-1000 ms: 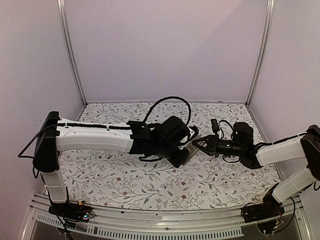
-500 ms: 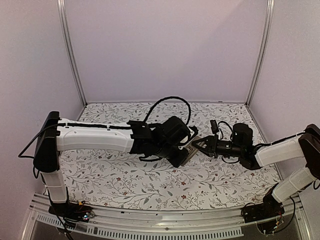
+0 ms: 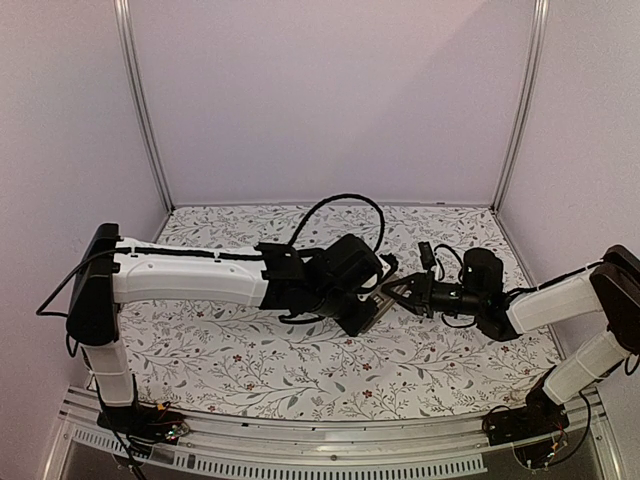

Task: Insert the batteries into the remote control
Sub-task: Place the battery cover on the remote control without the battery cover.

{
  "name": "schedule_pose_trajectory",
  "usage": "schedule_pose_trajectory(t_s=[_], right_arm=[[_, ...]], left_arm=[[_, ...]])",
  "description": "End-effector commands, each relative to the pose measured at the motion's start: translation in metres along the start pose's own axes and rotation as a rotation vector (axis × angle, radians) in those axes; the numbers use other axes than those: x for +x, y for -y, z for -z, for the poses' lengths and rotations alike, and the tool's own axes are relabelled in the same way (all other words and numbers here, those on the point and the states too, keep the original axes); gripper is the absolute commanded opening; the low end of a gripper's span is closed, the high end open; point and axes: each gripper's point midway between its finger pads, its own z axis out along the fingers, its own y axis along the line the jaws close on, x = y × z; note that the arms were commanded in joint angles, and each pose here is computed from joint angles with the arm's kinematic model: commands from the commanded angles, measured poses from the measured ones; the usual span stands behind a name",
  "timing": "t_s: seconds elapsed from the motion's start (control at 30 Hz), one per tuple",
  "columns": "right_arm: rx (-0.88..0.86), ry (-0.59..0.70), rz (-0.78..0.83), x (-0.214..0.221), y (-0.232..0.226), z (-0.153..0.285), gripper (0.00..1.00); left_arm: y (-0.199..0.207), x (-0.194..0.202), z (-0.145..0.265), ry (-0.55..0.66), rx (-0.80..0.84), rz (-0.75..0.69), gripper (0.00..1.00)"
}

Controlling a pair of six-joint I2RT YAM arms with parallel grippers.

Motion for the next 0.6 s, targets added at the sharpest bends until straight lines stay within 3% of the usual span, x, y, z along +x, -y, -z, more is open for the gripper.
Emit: schedule_pose_trajectory(t_s=[0.0, 0.57], right_arm=[[-0.051, 0.004, 0.026, 0.0, -0.014, 0.003, 0.0], [-0.172, -0.019, 0.041, 0.005, -0.037, 0.001, 0.0]], left_arm=[[0.007, 0.002, -0.002, -0.011, 0.006, -0.019, 0.15], [-0.004, 0.002, -0.005, -0.03, -0.031, -0.003, 0.15]])
